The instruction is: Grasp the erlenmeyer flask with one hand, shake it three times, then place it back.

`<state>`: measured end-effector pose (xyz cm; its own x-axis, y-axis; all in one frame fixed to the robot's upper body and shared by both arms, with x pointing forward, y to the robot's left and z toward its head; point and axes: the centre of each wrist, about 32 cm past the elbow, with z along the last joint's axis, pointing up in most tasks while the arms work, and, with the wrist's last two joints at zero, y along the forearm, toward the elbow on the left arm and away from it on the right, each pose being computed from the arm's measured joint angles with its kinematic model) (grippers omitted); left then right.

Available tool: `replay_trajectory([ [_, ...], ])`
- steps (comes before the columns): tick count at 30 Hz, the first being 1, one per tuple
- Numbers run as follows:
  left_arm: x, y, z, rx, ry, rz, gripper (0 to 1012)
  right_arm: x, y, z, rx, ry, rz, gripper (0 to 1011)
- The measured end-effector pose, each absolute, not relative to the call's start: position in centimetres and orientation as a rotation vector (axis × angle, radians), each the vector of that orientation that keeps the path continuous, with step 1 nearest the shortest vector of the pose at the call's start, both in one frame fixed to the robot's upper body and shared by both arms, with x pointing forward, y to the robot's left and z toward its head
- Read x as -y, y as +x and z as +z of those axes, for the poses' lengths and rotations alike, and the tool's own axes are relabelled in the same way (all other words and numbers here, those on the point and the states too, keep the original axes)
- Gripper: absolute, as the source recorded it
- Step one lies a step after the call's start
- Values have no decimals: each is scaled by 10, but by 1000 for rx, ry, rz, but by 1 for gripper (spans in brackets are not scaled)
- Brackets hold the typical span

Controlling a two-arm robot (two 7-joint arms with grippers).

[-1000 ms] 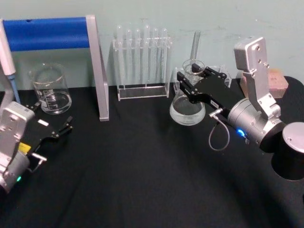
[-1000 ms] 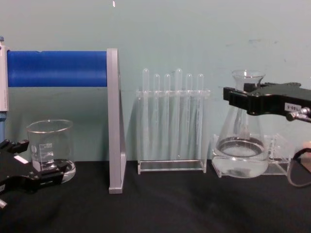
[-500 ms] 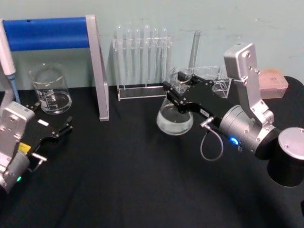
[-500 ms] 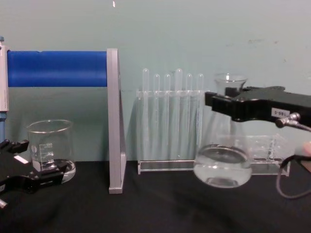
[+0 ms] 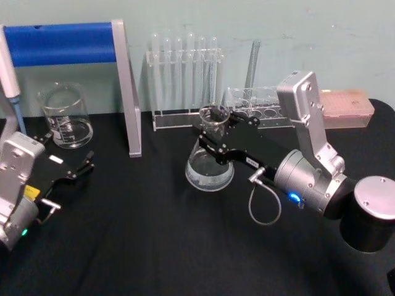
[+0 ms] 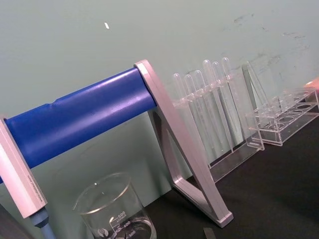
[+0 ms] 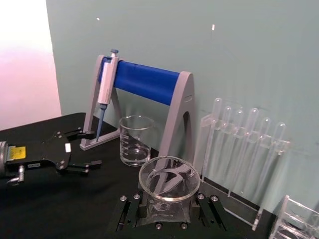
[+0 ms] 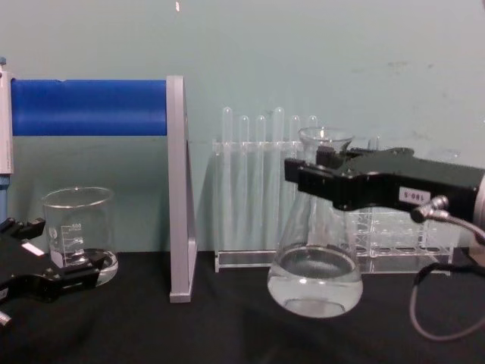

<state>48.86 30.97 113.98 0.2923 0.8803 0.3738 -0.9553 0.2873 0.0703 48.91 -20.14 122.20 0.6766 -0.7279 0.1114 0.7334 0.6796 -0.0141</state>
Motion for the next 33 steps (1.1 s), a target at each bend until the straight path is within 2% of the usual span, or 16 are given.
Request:
replay_trajectory([
  [33, -310, 489, 1140, 285, 304, 1248, 1001, 196, 487, 1174, 137, -30, -722, 449],
])
